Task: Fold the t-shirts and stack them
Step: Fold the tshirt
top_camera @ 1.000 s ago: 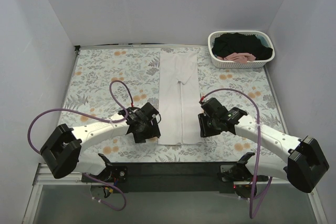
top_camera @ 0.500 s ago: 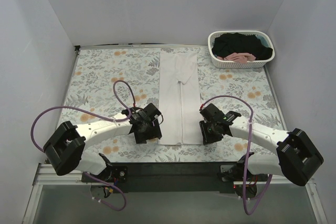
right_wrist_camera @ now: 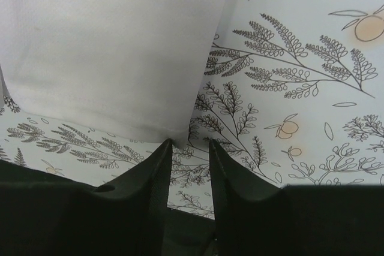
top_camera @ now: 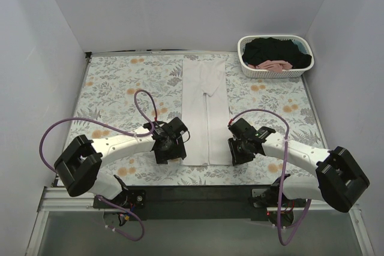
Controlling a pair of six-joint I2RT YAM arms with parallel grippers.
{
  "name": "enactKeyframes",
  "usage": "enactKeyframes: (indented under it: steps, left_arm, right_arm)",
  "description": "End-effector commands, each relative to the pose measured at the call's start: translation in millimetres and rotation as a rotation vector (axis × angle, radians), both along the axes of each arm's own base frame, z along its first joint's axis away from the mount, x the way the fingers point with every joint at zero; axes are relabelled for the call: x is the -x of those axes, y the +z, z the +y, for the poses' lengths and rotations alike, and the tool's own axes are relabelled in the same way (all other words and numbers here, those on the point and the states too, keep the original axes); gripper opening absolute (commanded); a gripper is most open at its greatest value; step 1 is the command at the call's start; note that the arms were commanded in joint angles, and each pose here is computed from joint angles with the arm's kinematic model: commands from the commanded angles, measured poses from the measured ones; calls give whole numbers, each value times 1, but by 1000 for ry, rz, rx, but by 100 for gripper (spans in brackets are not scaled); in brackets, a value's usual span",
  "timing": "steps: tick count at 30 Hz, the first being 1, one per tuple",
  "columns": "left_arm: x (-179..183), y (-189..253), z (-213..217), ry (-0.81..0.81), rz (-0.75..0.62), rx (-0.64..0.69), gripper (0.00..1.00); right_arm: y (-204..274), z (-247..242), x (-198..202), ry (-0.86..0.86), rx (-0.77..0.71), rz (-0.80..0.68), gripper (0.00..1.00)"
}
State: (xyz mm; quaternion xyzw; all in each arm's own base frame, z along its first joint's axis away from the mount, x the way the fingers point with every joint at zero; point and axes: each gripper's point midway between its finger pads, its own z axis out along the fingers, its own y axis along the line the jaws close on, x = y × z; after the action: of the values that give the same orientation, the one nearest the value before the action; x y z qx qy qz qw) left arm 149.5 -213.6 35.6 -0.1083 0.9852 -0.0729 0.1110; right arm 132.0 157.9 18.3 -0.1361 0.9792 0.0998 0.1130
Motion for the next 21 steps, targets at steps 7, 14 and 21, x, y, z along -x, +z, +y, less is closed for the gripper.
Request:
enactKeyframes:
  steps: [7,14,21]
  left_arm:
    - [-8,12,-4,15,-37,-2,65]
    - [-10,11,-5,10,-39,-8,65]
    - [-9,11,-6,5,-33,-8,65]
  right_arm:
    - [40,8,-10,5,-24,-38,41]
    - [31,10,-12,-1,-6,-19,41]
    - [9,8,-8,-17,0,2,41]
